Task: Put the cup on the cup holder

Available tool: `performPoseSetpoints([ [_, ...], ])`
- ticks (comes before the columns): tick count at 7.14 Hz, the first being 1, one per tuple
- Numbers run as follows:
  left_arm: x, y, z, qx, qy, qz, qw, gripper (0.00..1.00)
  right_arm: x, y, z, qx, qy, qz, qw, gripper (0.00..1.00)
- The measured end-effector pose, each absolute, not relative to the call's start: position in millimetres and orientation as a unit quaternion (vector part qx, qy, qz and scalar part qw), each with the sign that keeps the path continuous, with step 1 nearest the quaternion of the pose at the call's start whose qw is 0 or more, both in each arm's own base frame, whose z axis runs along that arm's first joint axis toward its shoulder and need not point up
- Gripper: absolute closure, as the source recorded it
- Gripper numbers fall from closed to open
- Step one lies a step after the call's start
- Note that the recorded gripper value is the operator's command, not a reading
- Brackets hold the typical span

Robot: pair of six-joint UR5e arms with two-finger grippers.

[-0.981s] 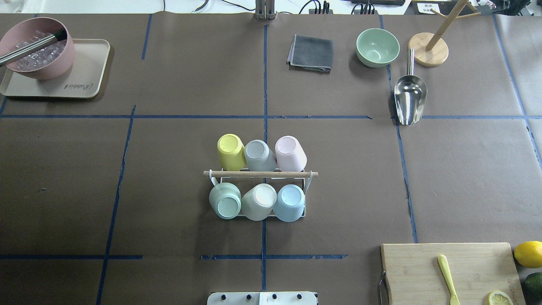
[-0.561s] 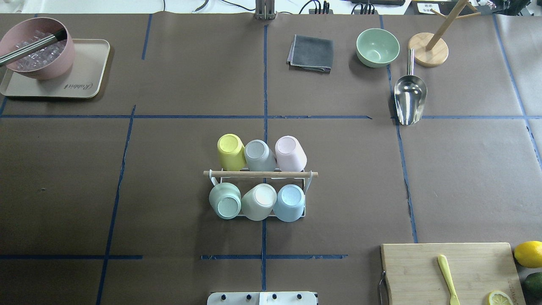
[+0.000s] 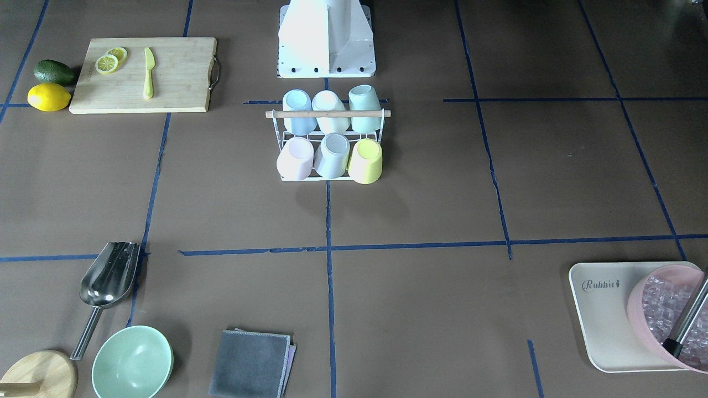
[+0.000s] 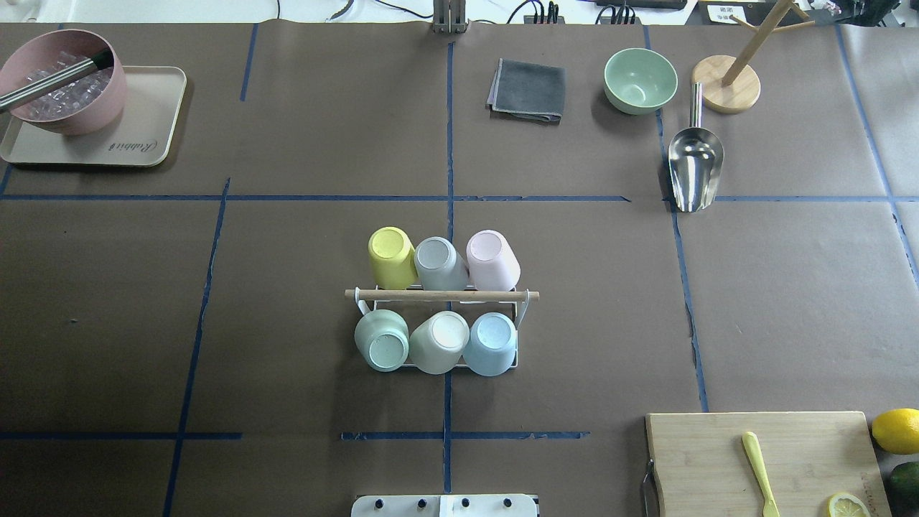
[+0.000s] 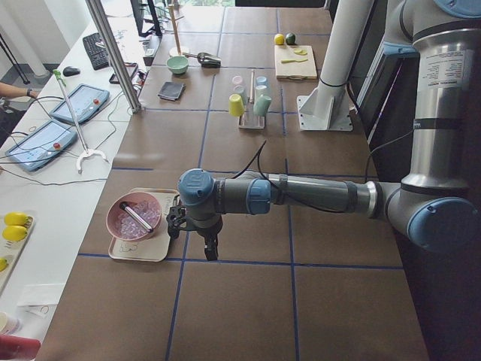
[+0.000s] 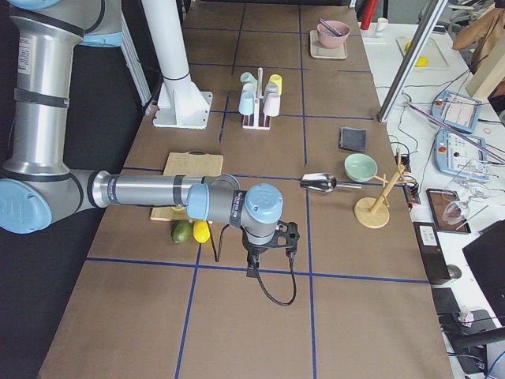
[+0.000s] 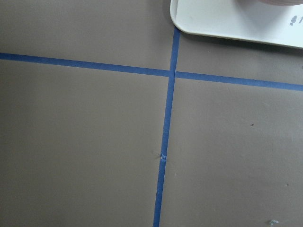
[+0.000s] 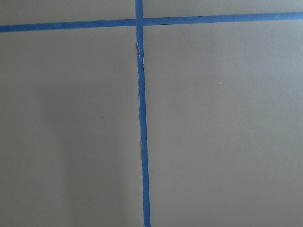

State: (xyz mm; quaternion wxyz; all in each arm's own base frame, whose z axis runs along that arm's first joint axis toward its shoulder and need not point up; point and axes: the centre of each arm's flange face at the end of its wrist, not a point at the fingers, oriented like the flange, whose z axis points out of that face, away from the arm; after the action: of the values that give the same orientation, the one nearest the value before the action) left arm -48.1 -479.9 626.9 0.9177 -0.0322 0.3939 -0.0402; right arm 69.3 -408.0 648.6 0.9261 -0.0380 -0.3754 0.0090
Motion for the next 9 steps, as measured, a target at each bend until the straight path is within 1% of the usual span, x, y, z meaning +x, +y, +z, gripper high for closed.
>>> performPoseSetpoints([
  [7,-48.4,-479.6,631.0,-0.033,0.392,-0.038,0.919,0.0,69.4,-408.0,648.0,-0.037,-0.376,0.009,0.926,0.0],
  [9,-48.7,-476.5,637.1,-0.026,0.391,-0.022,0.92,0.0,69.4,-407.8,648.1,-0.037,-0.376,0.009,0.926,0.0],
])
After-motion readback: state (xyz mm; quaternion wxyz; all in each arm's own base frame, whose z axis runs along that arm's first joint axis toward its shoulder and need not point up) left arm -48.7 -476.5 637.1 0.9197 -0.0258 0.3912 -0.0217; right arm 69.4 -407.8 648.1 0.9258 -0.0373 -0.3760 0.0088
